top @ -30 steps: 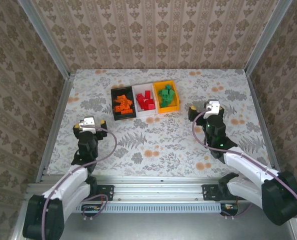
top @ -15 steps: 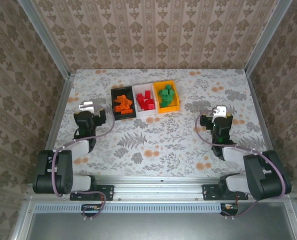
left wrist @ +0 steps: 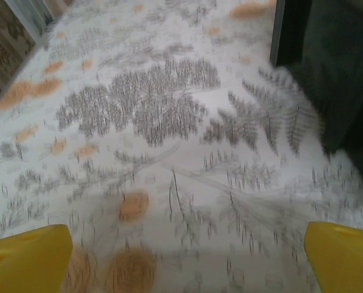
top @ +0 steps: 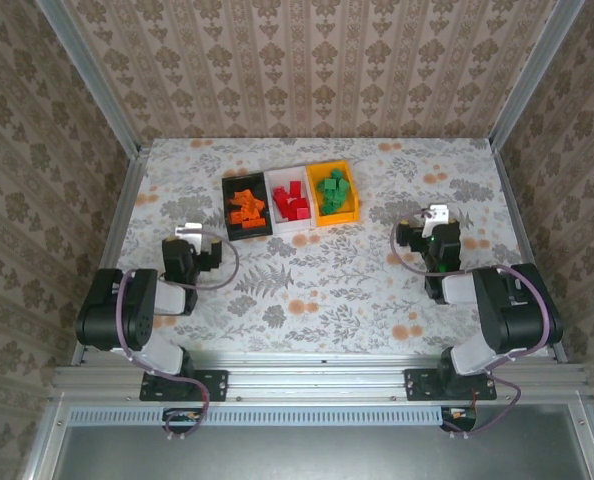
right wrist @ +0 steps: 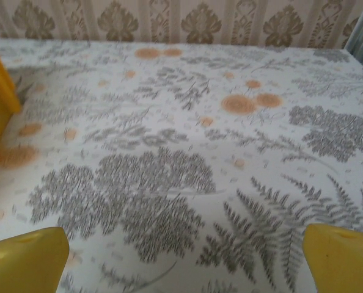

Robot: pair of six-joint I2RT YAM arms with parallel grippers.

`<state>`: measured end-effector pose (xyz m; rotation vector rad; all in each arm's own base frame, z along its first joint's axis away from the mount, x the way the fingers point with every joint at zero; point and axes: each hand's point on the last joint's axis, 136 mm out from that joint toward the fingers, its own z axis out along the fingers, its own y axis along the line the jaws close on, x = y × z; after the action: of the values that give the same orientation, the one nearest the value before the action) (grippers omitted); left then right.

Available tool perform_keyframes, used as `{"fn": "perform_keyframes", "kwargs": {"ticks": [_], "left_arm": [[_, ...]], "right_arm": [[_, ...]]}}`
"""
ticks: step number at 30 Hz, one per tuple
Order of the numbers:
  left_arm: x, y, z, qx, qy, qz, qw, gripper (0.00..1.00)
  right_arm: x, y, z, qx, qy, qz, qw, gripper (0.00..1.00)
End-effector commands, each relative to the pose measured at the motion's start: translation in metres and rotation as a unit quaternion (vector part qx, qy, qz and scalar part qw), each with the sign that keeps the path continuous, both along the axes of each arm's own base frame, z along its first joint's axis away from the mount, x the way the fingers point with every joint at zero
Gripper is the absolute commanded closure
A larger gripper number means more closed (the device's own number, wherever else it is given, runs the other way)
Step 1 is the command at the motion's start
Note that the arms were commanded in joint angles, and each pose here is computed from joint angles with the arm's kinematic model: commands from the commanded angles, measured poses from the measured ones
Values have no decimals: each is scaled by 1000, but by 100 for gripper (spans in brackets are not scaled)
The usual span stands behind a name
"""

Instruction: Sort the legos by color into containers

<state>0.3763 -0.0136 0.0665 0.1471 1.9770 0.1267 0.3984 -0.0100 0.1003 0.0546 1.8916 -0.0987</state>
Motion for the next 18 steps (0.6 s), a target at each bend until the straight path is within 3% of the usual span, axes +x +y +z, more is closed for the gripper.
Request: {"fn": "perform_keyframes", "kwargs": {"ticks": [1, 18], "left_arm": [[23, 12, 28, -32, -25, 11, 999, 0], [23, 12, 28, -30, -25, 11, 999, 0]], "right_arm": [[2, 8, -3, 28, 15, 23, 999, 0], [3, 7, -3, 28, 15, 23, 999, 0]]}}
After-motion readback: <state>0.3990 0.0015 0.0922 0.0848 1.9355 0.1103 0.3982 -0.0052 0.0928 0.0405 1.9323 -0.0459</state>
